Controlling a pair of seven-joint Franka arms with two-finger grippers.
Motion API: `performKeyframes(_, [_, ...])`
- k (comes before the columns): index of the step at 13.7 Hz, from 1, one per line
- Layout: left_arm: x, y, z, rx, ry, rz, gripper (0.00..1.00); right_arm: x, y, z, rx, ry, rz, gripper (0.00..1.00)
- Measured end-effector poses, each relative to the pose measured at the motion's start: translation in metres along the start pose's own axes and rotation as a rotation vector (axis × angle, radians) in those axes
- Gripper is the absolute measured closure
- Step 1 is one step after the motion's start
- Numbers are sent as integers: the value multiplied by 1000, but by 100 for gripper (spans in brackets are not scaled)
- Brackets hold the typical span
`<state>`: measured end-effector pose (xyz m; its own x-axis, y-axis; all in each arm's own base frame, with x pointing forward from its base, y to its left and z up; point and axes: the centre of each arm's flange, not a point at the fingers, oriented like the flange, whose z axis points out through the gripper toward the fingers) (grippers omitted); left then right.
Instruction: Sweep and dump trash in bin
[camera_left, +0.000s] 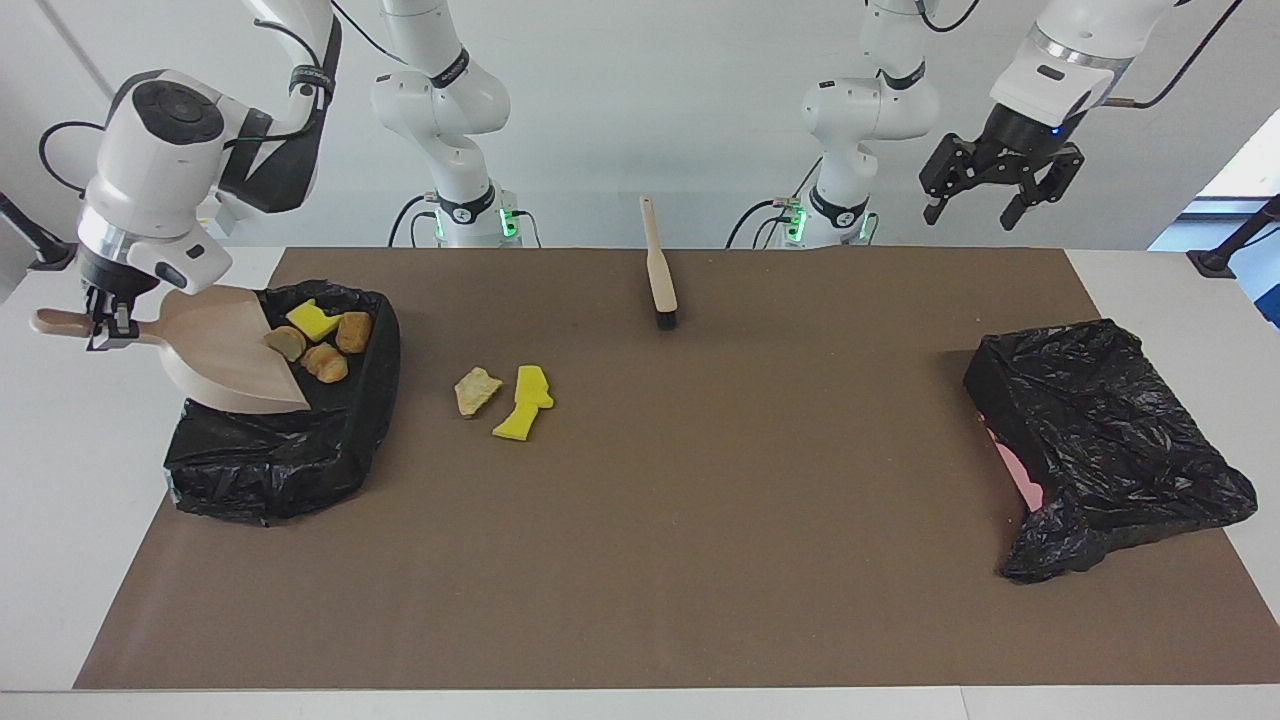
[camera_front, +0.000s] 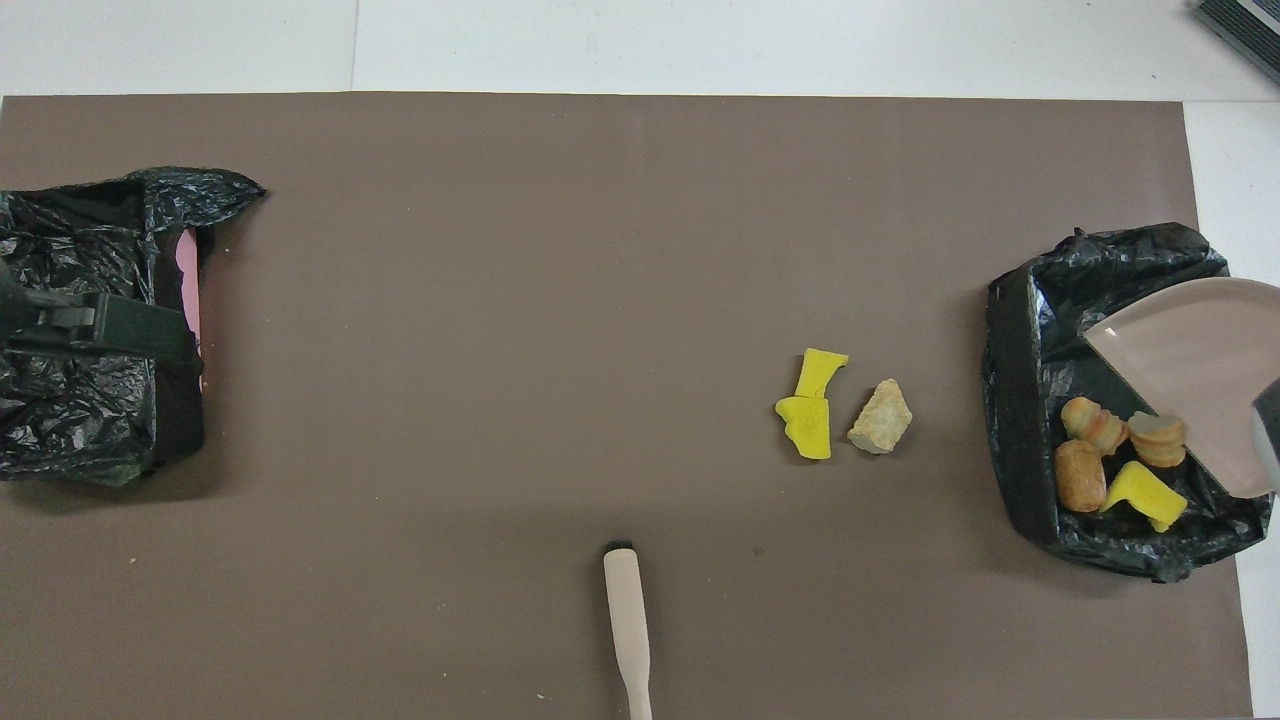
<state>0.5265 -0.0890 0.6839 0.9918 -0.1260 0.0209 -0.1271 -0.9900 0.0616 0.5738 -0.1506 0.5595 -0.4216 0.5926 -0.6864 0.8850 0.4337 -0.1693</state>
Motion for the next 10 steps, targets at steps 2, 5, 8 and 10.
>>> performKeyframes(2, [4, -5, 0, 6, -4, 16, 0, 4, 2, -23, 8, 0, 50, 67])
performKeyframes(5, [3, -9, -4, 9, -1, 25, 0, 18, 7, -47, 49, 14, 107, 67])
performKeyframes(8, [1, -15, -7, 14, 0, 29, 0, 26, 14, -88, 79, 7, 239, 67])
performKeyframes(10, [-1, -32, -11, 15, 5, 29, 0, 50, 23, -127, 104, 6, 313, 67])
